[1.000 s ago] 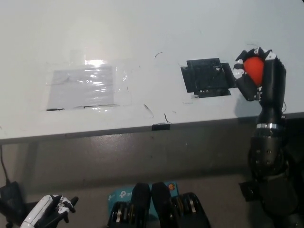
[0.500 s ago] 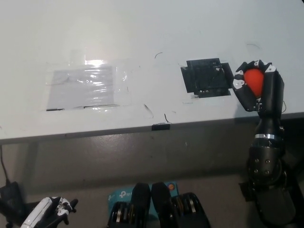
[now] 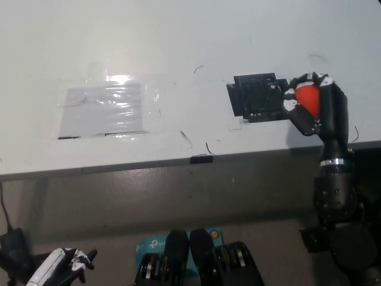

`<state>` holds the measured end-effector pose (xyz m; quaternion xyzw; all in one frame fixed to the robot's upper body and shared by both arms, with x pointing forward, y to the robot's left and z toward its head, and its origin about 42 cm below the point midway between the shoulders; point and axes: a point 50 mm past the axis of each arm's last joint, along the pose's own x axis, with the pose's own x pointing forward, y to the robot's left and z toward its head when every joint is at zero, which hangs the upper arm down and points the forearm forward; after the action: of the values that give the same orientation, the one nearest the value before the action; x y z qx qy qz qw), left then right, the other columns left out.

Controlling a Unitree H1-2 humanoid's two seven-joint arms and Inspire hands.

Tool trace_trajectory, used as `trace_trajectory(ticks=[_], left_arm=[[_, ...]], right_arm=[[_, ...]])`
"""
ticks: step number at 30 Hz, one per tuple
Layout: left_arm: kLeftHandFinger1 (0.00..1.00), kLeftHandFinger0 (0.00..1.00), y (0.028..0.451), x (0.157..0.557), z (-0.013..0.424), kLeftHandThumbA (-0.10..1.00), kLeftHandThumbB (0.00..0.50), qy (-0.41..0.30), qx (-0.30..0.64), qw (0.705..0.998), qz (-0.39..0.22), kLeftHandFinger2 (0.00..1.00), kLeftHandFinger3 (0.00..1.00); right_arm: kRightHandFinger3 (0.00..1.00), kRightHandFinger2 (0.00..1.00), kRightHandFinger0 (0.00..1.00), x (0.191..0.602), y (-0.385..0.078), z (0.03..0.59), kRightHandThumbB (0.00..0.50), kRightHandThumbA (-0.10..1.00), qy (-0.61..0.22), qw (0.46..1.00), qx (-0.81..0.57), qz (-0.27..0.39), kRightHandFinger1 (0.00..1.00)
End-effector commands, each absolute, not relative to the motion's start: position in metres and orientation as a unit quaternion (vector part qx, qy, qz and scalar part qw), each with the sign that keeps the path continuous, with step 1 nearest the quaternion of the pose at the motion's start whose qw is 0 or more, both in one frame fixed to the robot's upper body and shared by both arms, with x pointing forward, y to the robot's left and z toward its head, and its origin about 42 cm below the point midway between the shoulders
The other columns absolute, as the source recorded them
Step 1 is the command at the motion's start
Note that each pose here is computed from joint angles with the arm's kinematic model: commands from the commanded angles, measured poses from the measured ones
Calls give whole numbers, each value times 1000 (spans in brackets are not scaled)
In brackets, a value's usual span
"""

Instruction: The robot uses right hand to squeeze a small tennis ball placed on the black area of the table

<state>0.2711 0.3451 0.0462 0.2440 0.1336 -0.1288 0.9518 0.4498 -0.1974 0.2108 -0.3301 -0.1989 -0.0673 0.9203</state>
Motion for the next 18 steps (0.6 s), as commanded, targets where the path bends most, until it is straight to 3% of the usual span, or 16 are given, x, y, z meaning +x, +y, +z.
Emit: trace_trajectory(ticks=[1, 4, 5, 7, 9, 11, 12, 13, 14, 16, 18], left_arm=[[91, 161, 352, 271, 52, 701, 457, 118, 253, 952, -128, 253, 359], [82, 146, 350, 270, 52, 707, 450, 119, 256, 950, -131, 244, 359], [102, 152, 350, 270, 52, 711, 444, 121, 258, 950, -131, 252, 379], [111, 156, 351, 271, 52, 705, 435, 121, 260, 949, -132, 253, 400], [112, 152, 351, 271, 53, 713, 436, 121, 262, 948, -134, 252, 395], [101, 145, 350, 272, 54, 703, 429, 124, 266, 947, -132, 243, 384], [105, 147, 350, 272, 54, 705, 426, 123, 267, 947, -132, 244, 397], [97, 137, 349, 272, 55, 702, 424, 123, 267, 947, -132, 242, 398], [94, 127, 348, 273, 56, 718, 430, 117, 269, 946, -136, 241, 401], [95, 133, 348, 274, 55, 721, 432, 118, 269, 946, -136, 253, 429], [89, 143, 348, 274, 56, 719, 420, 120, 273, 945, -135, 244, 433]], right_arm=[[409, 618, 0, 484, -191, 234, 24, -100, -135, 891, -432, 16, 230], [339, 594, 0, 495, -191, 230, 16, -100, -121, 877, -464, 23, 222], [380, 616, 0, 498, -190, 230, 0, -100, -114, 875, -470, 26, 233], [370, 620, 0, 506, -186, 228, 0, -100, -97, 871, -481, 35, 259], [309, 540, 0, 511, -184, 226, 0, -100, -90, 869, -486, 39, 207], [372, 514, 0, 515, -182, 223, 0, -100, -76, 865, -494, 43, 188], [471, 520, 20, 515, -182, 222, 4, -100, -72, 863, -497, 43, 234], [655, 549, 151, 517, -180, 217, 52, -100, -65, 859, -506, 47, 339], [940, 761, 344, 518, -178, 214, 47, -100, -35, 852, -520, 54, 536], [1000, 749, 346, 518, -176, 212, 42, -100, -27, 849, -525, 56, 528], [1000, 987, 420, 520, -173, 207, 59, -99, -8, 847, -529, 51, 670]])
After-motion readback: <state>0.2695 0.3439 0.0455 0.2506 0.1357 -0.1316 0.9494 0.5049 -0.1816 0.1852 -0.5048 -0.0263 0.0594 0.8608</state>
